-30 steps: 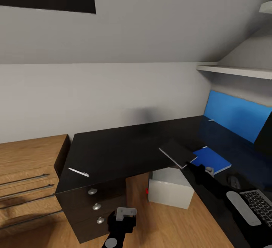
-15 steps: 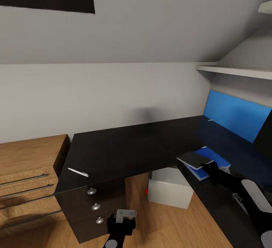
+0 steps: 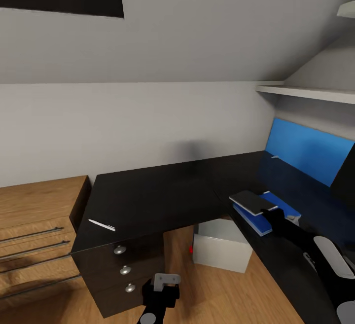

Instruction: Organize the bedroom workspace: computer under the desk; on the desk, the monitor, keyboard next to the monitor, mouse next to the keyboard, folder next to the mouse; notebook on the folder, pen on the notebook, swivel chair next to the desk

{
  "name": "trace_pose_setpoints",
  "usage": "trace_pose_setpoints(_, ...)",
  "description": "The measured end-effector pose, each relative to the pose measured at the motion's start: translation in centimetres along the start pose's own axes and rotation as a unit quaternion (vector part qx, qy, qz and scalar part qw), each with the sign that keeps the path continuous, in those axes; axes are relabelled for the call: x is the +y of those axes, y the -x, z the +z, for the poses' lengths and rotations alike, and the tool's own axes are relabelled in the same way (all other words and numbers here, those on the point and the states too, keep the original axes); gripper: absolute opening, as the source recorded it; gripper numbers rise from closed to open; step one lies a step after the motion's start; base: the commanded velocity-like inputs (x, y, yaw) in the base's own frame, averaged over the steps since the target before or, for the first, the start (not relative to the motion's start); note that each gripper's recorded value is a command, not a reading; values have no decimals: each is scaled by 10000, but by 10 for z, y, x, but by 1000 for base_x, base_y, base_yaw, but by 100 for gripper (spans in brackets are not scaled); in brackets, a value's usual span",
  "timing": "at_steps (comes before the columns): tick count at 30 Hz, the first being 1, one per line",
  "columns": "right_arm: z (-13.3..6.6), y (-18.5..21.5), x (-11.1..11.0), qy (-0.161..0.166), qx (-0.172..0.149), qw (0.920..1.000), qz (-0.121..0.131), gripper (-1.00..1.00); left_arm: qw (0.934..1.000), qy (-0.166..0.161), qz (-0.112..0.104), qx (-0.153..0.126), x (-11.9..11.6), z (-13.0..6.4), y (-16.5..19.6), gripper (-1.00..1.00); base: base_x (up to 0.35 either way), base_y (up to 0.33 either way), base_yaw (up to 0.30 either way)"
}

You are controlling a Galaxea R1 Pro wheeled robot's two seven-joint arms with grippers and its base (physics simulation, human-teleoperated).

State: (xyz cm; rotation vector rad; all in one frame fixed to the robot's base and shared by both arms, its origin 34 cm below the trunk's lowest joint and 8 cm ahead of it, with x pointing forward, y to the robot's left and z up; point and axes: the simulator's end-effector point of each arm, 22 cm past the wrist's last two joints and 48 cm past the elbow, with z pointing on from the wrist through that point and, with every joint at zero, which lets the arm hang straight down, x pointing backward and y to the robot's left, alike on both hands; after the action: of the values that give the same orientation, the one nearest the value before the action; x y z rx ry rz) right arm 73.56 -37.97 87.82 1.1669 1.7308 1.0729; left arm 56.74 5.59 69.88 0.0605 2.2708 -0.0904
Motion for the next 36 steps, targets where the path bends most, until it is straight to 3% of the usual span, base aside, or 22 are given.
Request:
trace_pose_setpoints(6, 2, -6, -10, -125, 68, 9999, 67, -100, 10000, -8, -6, 8, -2, 0, 0, 100, 0, 0, 0)
trace_pose_setpoints(24, 2, -8, -7, -64, 80, 9999, 98, -100, 10000, -6, -4, 17, -3, 0, -1, 100, 0, 0, -3)
trace_pose_setpoints(36, 2, -8, -8, -60, 77, 9999, 99, -100, 10000, -7, -2, 17, -3, 0, -1, 100, 0, 0, -184)
